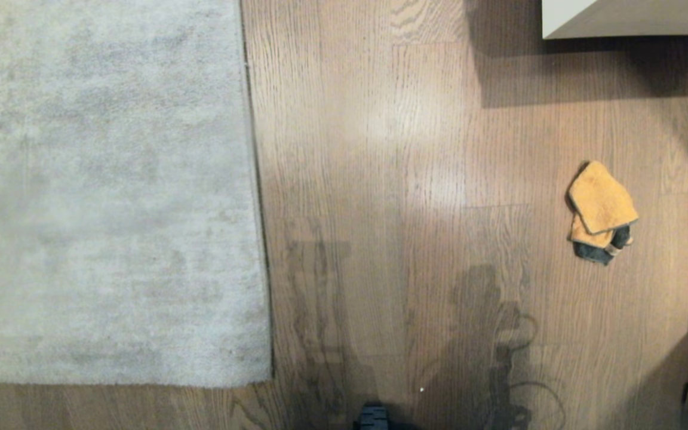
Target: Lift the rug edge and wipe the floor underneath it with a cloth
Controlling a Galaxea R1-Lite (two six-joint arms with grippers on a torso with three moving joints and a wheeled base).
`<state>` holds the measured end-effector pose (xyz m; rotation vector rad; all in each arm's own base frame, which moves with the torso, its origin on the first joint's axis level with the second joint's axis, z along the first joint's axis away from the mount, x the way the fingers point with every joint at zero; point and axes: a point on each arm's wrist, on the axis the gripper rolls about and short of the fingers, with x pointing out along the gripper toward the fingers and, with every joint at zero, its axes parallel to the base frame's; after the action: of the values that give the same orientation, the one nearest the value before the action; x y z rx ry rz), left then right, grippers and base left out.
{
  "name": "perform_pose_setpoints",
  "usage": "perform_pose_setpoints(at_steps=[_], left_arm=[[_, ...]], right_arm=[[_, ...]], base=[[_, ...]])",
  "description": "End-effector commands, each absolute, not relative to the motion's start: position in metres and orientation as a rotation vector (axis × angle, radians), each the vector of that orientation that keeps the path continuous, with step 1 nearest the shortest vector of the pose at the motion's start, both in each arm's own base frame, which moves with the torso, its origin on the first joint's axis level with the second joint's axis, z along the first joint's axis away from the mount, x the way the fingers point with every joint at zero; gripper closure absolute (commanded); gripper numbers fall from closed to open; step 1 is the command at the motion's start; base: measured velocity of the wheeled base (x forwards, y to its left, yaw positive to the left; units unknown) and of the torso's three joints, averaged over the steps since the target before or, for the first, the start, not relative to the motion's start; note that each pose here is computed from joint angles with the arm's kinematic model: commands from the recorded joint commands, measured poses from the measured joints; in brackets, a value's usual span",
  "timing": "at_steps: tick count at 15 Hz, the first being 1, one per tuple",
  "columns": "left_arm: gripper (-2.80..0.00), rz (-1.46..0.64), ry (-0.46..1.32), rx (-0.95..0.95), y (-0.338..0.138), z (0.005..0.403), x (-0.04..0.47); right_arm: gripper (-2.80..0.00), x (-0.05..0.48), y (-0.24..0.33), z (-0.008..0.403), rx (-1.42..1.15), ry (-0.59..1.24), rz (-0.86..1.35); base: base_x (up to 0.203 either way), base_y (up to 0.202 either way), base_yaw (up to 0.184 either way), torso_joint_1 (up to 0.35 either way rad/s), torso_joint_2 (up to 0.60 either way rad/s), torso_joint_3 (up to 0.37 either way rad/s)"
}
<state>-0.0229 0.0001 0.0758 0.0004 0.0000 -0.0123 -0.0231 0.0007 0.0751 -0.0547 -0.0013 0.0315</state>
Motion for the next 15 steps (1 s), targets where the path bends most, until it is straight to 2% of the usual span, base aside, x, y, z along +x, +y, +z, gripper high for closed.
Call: perform_pose_setpoints(at_steps=[1,7,15], left_arm=[[0.0,-0.012,0.0,0.001,0.0001,0.0757,-0.0229],[0.0,-0.012,0.0,0.0,0.0001,0.0757,-0.0229],[0.0,-0.012,0.0,-0.002,0.0001,0.0757,-0.0229]], right_arm=[[0.0,-0.0228,0.0007,0.0752,-0.055,0.002,0.032],[0.0,-0.0228,0.0007,0.0752,-0.055,0.002,0.032],[0.0,-0.0228,0.0007,0.0752,-0.055,0.002,0.032]], base=[[0.0,0.0,0.0,0.0,0.0,0.0],[0.0,0.0,0.0,0.0,0.0,0.013],[0.0,0.0,0.0,0.001,0.0,0.187]])
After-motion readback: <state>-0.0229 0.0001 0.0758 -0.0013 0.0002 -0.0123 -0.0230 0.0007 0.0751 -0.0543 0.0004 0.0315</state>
